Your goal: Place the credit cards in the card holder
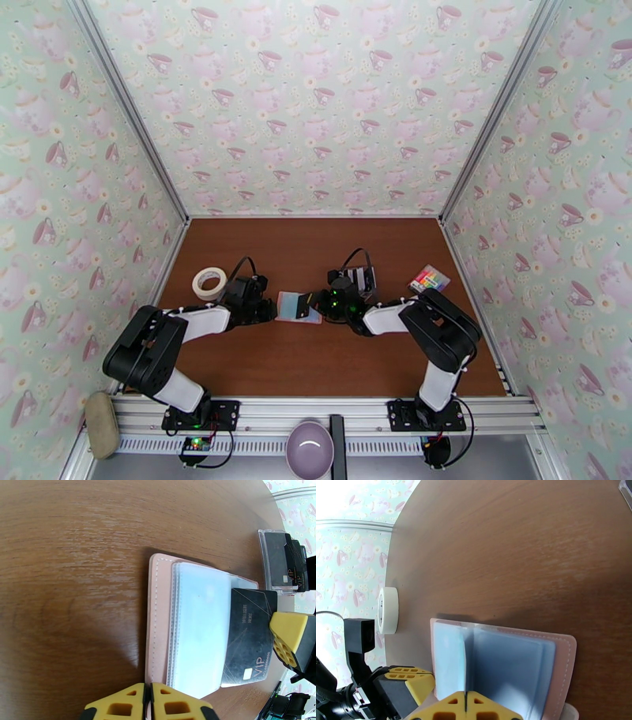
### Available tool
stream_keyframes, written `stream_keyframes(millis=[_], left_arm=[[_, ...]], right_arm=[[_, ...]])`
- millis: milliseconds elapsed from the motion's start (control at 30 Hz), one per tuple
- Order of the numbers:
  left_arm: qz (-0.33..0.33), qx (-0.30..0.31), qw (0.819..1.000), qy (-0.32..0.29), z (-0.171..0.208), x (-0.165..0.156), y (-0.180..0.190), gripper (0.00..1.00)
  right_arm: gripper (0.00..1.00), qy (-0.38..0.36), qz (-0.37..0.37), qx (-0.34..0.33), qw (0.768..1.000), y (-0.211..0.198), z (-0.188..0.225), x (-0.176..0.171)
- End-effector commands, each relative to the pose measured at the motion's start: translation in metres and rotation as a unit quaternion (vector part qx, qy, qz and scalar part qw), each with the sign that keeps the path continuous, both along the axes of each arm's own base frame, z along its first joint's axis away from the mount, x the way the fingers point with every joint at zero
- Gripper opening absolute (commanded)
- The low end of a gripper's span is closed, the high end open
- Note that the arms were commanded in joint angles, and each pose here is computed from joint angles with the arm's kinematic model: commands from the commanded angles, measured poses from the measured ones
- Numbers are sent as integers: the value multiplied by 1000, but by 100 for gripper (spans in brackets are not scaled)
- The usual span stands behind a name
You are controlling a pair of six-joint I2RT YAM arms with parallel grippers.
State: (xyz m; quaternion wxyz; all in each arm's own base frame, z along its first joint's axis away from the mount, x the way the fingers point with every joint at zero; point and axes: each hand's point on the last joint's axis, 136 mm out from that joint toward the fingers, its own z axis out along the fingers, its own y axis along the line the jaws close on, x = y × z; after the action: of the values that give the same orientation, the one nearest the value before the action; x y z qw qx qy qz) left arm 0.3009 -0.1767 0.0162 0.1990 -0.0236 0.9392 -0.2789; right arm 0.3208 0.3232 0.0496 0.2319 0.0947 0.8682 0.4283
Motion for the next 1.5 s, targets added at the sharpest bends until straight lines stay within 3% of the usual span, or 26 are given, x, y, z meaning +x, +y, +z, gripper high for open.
stream_keyframes(millis=[0,533,1400,1467], left_arm=[[-6,14,998,54,-24,-22,3,11],[-7,14,998,57,-26,-22,3,12],[-8,14,998,59,-26,-22,2,13],[-8,13,998,59,-26,-22,2,13]], right_arm=[[0,-3,-11,4,1000,1,-3,5],[0,2,4,27,1000,8,-11,4],[0,29,25,1,999,10,-25,-4],[4,28,28,0,999,11,-23,-4]])
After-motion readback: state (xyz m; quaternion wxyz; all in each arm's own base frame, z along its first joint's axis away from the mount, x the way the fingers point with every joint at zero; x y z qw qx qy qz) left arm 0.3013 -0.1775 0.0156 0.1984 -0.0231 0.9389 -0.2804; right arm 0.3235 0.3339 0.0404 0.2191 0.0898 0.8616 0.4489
